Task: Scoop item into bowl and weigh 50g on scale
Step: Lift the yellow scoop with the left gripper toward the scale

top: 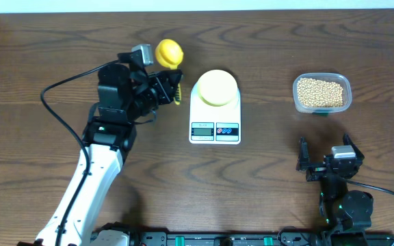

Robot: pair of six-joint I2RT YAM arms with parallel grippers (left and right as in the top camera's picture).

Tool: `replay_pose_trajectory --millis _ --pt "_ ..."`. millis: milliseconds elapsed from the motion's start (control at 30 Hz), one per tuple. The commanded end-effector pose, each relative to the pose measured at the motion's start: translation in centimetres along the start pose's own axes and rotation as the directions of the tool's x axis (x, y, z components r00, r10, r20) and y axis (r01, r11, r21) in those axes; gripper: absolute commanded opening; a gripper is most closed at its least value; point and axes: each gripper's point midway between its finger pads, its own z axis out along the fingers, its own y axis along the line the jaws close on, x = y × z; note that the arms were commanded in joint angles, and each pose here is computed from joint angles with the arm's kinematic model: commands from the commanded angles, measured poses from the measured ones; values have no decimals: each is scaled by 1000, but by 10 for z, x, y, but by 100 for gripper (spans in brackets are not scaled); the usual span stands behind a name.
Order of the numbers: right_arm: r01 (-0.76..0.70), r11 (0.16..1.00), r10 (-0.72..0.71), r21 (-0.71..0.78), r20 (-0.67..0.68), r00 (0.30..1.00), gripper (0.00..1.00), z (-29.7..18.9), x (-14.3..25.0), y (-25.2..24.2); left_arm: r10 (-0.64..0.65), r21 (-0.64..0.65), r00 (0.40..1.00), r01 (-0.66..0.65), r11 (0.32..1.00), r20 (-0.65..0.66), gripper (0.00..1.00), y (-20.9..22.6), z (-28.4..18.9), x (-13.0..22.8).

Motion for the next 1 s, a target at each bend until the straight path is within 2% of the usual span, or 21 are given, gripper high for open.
replay_pose_trajectory --millis 0,200,700,967 --pt "11 1000 -11 -8 0 1000 99 0 1 2 3 65 1000 -4 998 19 7 -24 0 -5" --pt "11 1000 -11 -8 0 1000 99 0 1 2 30 92 998 -35 995 54 7 -34 1 -11" --pt "11 1000 -11 -8 0 1000 99 0 1 2 62 126 997 -66 990 34 7 -57 11 6" --pt "11 1000 -11 -8 0 1000 99 0 1 2 61 125 997 -68 990 54 7 -59 11 2"
